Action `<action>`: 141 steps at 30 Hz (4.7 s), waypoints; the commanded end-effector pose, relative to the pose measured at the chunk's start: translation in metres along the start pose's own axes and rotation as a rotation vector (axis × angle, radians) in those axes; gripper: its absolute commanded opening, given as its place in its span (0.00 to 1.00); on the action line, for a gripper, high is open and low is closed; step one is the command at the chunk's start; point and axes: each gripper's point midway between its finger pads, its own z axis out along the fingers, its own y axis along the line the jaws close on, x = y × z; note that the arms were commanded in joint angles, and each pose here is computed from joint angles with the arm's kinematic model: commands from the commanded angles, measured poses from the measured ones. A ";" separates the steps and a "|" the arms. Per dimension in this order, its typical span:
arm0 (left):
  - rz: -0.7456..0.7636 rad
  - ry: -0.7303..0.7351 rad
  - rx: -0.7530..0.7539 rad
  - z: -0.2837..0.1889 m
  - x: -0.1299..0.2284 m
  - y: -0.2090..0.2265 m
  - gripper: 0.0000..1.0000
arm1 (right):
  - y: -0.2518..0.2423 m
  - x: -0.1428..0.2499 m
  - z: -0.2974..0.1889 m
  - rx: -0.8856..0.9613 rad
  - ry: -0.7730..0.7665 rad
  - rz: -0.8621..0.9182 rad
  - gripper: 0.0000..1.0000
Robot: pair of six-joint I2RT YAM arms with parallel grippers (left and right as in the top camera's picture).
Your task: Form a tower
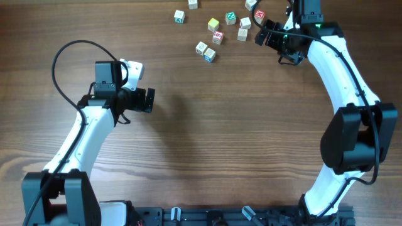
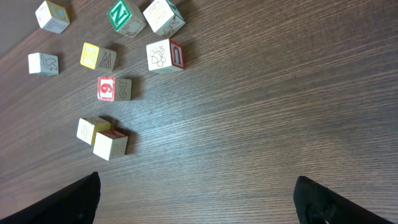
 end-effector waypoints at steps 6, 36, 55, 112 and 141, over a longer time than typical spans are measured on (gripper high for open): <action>0.012 0.115 0.045 0.037 0.030 -0.003 1.00 | -0.002 0.004 0.007 0.005 0.015 0.008 1.00; 0.011 0.138 -0.012 0.041 0.034 0.007 0.32 | -0.002 0.004 0.007 0.005 0.015 0.008 1.00; -0.001 0.160 -0.023 0.041 0.039 0.008 0.28 | -0.002 0.004 0.007 0.005 0.015 0.008 1.00; -0.254 -0.037 -0.087 -0.040 -0.005 0.014 1.00 | -0.002 0.004 0.007 0.005 0.015 0.008 1.00; -0.480 -0.299 -0.301 -0.244 0.041 0.019 1.00 | 0.091 0.142 0.053 -0.262 0.282 -0.186 0.04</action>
